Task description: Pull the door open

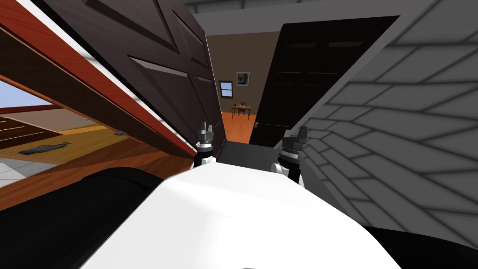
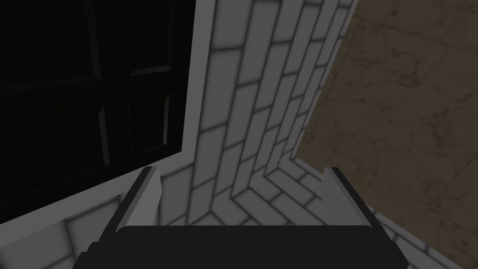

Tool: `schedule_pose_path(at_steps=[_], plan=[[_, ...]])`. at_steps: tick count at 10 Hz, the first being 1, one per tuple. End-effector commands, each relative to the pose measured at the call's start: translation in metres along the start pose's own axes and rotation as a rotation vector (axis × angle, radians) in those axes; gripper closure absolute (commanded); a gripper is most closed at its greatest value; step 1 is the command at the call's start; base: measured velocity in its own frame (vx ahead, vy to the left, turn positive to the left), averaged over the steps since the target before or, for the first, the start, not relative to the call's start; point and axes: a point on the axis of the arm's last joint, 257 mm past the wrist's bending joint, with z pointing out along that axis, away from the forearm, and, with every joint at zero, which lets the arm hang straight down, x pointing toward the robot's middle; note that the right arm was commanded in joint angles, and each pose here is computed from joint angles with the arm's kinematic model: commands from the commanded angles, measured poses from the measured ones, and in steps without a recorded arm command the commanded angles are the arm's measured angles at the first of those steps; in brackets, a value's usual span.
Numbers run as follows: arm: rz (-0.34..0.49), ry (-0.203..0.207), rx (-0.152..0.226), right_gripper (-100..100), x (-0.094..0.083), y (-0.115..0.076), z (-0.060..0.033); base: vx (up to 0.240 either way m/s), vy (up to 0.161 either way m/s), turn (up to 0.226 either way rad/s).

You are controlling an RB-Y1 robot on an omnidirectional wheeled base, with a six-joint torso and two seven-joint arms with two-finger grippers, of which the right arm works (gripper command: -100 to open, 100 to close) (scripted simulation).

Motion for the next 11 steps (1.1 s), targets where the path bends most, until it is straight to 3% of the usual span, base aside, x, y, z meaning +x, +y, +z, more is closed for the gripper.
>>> schedule_pose_path(at_steps=[1, 11], plan=[[0.001, 0.009, 0.016, -100, 0.001, -0.011, -0.0024, 0.104, 0.002, -0.003], [0.006, 0.067, 0.133, -100, 0.011, -0.092, -0.0229, 0.097, 0.006, -0.009]])
